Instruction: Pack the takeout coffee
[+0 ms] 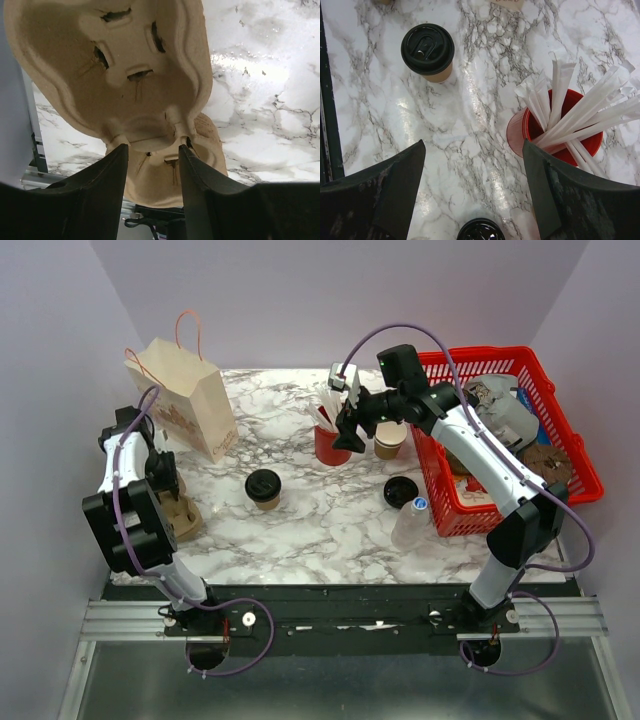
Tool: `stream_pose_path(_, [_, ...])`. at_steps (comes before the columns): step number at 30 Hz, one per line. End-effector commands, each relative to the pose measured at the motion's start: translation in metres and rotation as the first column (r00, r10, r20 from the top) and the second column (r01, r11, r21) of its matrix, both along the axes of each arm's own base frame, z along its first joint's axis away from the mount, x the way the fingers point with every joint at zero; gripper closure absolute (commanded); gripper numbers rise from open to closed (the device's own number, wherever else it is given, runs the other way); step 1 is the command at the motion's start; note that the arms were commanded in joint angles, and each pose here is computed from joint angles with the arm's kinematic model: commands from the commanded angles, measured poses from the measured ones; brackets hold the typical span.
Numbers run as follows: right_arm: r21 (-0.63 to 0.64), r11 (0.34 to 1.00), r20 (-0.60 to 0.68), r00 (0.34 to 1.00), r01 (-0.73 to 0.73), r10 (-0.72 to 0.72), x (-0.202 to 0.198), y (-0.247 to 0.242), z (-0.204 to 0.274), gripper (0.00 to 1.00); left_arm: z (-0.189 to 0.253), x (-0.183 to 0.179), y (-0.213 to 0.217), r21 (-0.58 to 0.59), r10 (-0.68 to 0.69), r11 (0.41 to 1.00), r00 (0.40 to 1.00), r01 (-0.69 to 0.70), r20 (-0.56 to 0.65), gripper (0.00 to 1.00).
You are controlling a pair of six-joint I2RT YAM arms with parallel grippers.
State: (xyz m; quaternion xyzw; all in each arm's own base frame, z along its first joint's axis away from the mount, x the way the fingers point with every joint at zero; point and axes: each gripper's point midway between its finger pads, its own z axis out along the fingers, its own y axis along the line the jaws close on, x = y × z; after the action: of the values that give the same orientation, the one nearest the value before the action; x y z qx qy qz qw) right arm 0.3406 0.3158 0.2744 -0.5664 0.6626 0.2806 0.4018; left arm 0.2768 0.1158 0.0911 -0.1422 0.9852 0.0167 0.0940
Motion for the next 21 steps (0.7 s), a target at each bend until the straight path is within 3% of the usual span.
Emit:
stream_pose_path(1, [0.016,1.000,0.027,1.000,0.010,-0.010,0.002,0.003,0.013,0.13,0.002,0.011,0.007,-0.024,0.036,0.999,0.999,-0.036,0.015,0.47])
stream_pose_path(11, [0.005,1.000,0.034,0.999,0.019,-0.019,0.004,0.001,0.011,0.13,-0.005,0.016,0.008,-0.056,0.041,0.998,0.999,-0.041,0.000,0.48])
stream_pose_path(15, [0.003,1.000,0.027,0.999,0.020,-0.020,0.003,0.001,0.009,0.13,-0.004,0.016,0.008,-0.054,0.037,0.998,0.999,-0.037,-0.001,0.55])
stream_pose_path(21, [0.002,1.000,0.026,0.999,0.022,-0.022,0.004,0.001,0.007,0.12,0.013,0.013,0.013,-0.008,0.027,1.000,0.999,-0.026,0.028,0.74])
